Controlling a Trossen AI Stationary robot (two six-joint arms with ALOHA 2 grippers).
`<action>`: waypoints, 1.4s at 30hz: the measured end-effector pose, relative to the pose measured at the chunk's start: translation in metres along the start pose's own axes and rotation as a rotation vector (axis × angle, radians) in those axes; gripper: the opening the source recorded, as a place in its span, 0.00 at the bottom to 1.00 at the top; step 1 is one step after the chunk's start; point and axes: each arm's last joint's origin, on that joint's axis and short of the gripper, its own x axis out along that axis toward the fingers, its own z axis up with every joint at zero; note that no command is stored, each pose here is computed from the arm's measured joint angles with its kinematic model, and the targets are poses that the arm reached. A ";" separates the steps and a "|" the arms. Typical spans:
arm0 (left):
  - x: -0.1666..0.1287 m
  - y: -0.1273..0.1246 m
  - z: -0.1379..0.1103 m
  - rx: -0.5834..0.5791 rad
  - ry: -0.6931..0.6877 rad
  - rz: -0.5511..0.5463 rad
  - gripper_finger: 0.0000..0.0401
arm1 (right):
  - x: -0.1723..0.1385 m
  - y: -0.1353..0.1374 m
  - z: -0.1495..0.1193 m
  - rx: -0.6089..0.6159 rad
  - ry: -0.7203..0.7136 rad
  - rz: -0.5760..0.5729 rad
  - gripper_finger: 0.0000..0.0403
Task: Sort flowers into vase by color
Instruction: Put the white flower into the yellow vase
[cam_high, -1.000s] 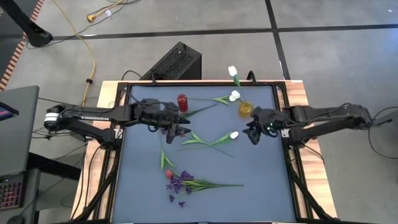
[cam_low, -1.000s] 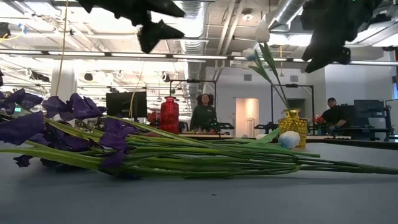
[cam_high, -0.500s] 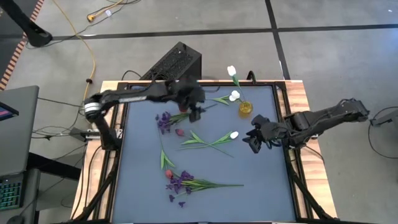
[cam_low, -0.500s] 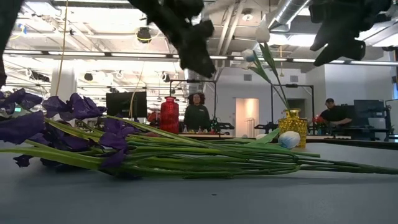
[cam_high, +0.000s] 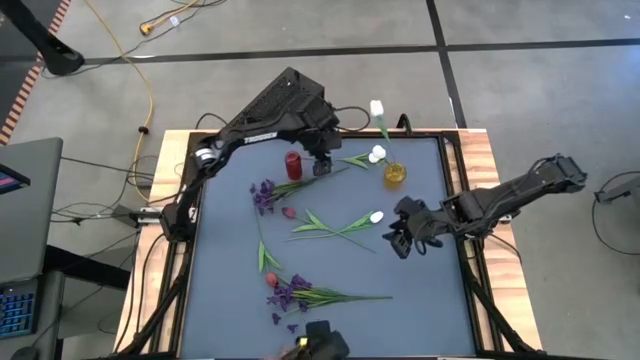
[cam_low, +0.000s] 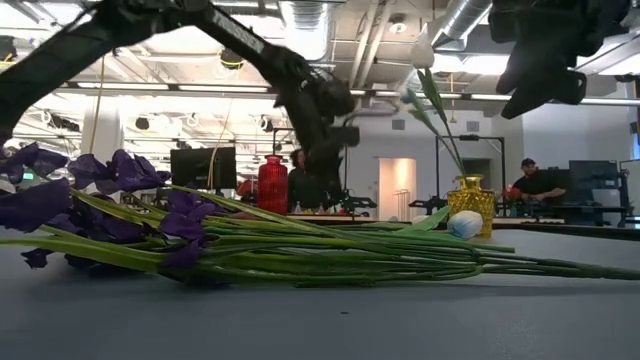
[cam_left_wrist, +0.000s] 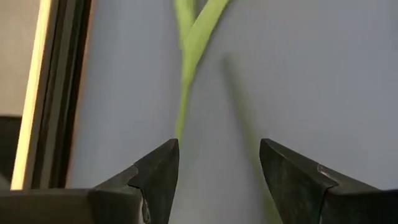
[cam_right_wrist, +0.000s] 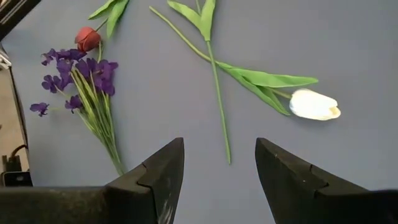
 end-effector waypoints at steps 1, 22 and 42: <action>0.003 0.004 -0.003 0.007 0.021 0.009 0.53 | 0.002 0.001 0.000 0.000 0.001 0.000 0.55; 0.036 0.035 -0.049 0.021 0.273 0.000 0.53 | 0.004 0.005 0.001 0.003 -0.011 0.031 0.55; 0.038 0.032 -0.048 0.026 0.291 0.011 0.10 | 0.003 0.007 -0.001 -0.007 -0.004 0.037 0.55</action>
